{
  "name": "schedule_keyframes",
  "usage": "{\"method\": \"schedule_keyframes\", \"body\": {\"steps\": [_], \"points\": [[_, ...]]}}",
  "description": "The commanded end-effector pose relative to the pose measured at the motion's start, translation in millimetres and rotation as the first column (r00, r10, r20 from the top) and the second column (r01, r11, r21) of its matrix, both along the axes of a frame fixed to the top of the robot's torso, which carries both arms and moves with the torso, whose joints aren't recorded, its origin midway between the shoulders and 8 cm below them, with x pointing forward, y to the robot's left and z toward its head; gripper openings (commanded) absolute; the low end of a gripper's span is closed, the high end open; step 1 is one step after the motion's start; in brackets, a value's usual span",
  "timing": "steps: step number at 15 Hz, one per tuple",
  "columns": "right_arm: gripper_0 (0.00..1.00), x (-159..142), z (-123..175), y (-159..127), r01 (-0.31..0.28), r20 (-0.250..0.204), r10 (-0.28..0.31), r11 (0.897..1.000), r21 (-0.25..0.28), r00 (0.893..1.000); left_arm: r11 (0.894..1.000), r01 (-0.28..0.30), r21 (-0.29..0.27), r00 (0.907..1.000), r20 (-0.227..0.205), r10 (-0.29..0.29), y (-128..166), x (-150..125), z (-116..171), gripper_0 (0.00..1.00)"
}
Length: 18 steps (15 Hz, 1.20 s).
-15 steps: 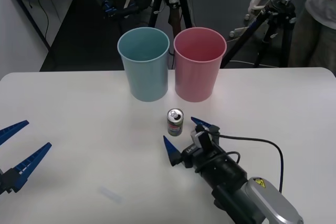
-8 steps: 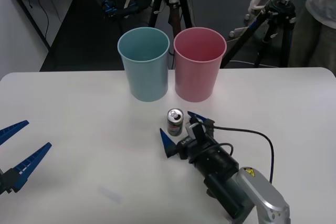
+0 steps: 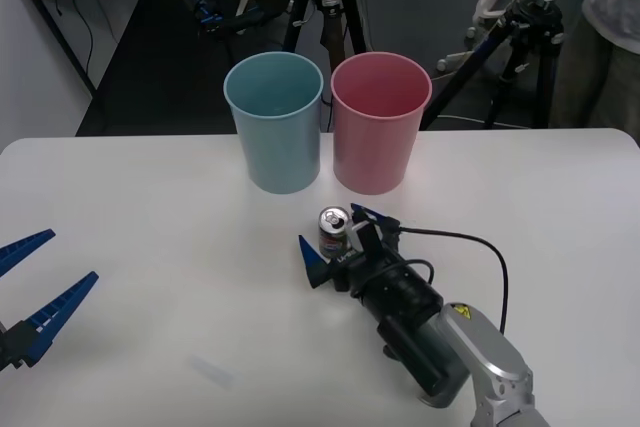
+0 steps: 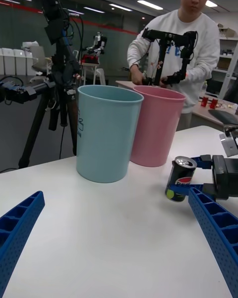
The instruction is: Grasp the object on the table and drop it into the matching bin: aluminum can to the light blue bin, PET bottle to the pink bin.
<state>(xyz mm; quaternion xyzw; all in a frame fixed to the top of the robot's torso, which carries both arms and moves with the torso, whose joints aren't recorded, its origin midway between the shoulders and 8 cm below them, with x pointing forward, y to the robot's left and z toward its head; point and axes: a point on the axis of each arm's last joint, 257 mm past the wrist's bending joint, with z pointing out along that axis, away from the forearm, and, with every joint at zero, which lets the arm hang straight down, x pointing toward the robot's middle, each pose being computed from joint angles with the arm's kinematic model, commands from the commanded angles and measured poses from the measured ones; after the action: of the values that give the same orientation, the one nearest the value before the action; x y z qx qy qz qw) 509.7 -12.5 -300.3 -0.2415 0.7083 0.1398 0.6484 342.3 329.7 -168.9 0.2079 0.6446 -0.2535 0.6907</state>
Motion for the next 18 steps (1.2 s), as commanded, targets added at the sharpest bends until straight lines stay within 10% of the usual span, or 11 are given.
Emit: {"method": "schedule_keyframes", "body": {"steps": [1, 5, 6, 7, 8, 18], "points": [[1.0, 1.2, 2.5, 1.6, -0.001, 0.004, 0.001, 1.0, 0.002, 1.0, 1.0, 0.0, 0.0, 1.0, 0.0, 0.0, 0.0, 0.0, 0.0, 1.0], [1.0, -0.7, 2.4, 3.7, -0.011, 0.006, 0.011, 1.0, 0.004, 1.0, 1.0, 0.0, 0.0, 1.0, 0.0, 0.0, 0.0, 0.0, 0.0, 1.0], [0.66, -0.7, 2.4, 3.7, -0.011, 0.006, 0.011, 1.0, 0.004, 1.0, 1.0, 0.0, 0.0, 1.0, 0.0, 0.0, 0.0, 0.0, 0.0, 1.0], [0.11, -0.9, 2.5, 4.0, -0.012, 0.007, 0.012, 1.0, 0.004, 1.0, 1.0, 0.0, 0.0, 1.0, 0.0, 0.0, 0.0, 0.0, 0.0, 1.0], [0.0, -0.9, 2.5, 4.0, -0.013, 0.007, 0.013, 1.0, 0.003, 1.0, 1.0, 0.0, 0.0, 1.0, 0.0, 0.0, 0.0, 0.0, 0.0, 1.0], [0.0, -2.1, 2.9, 2.6, -0.025, 0.012, 0.025, 1.0, 0.001, 1.0, 1.0, 0.0, 0.0, 1.0, 0.0, 0.0, 0.0, 0.0, 0.0, 1.0]]}}
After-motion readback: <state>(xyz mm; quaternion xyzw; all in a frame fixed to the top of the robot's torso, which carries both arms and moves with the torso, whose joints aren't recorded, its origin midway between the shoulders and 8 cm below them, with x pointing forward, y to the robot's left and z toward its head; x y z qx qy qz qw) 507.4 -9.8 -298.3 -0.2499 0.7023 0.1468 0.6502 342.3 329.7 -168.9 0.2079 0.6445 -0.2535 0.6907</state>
